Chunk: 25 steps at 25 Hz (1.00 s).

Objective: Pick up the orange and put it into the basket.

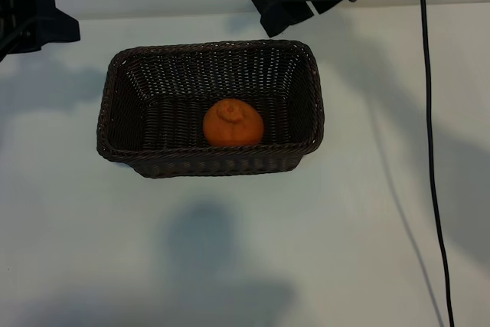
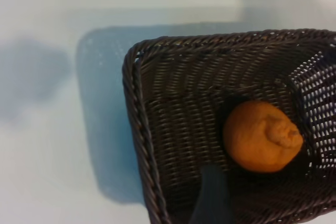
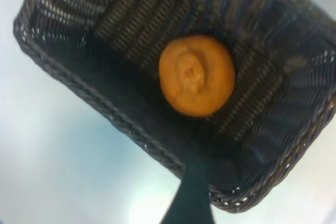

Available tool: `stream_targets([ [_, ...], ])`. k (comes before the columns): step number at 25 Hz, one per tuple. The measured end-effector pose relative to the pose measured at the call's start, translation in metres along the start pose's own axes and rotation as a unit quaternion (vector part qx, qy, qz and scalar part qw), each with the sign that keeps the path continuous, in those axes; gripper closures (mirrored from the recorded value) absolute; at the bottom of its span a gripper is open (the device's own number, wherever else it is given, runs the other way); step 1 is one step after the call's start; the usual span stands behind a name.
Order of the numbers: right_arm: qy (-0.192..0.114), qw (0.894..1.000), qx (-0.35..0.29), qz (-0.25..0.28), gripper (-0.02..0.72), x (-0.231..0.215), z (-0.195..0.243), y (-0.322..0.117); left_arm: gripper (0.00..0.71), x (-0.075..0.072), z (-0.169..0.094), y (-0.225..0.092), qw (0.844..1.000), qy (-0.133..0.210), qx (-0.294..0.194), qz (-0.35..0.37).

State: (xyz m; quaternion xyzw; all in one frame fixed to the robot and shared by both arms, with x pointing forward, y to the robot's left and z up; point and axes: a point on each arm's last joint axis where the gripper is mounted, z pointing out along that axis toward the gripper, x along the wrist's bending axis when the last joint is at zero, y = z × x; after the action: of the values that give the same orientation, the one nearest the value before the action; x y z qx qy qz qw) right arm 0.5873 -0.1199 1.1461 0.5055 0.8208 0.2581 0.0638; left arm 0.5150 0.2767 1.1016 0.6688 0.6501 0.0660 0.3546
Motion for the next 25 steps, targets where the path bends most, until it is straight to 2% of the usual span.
stream_targets([
  [5,0.0,1.0,0.001,0.002,0.083,0.0,0.0,0.0,0.123,-0.002,0.0,0.001,1.0,-0.012,-0.003,-0.01],
  [11,0.016,1.0,0.013,0.012,0.1,0.001,0.012,0.0,0.123,-0.001,0.009,0.001,0.999,-0.027,0.01,-0.028],
  [17,0.021,0.999,0.042,0.02,0.102,-0.003,0.039,0.001,0.123,-0.004,0.023,0.003,0.997,-0.063,0.019,-0.035],
  [25,0.024,0.998,0.056,0.025,0.104,-0.005,0.053,0.0,0.123,-0.003,0.029,0.003,0.997,-0.067,0.024,-0.035],
])
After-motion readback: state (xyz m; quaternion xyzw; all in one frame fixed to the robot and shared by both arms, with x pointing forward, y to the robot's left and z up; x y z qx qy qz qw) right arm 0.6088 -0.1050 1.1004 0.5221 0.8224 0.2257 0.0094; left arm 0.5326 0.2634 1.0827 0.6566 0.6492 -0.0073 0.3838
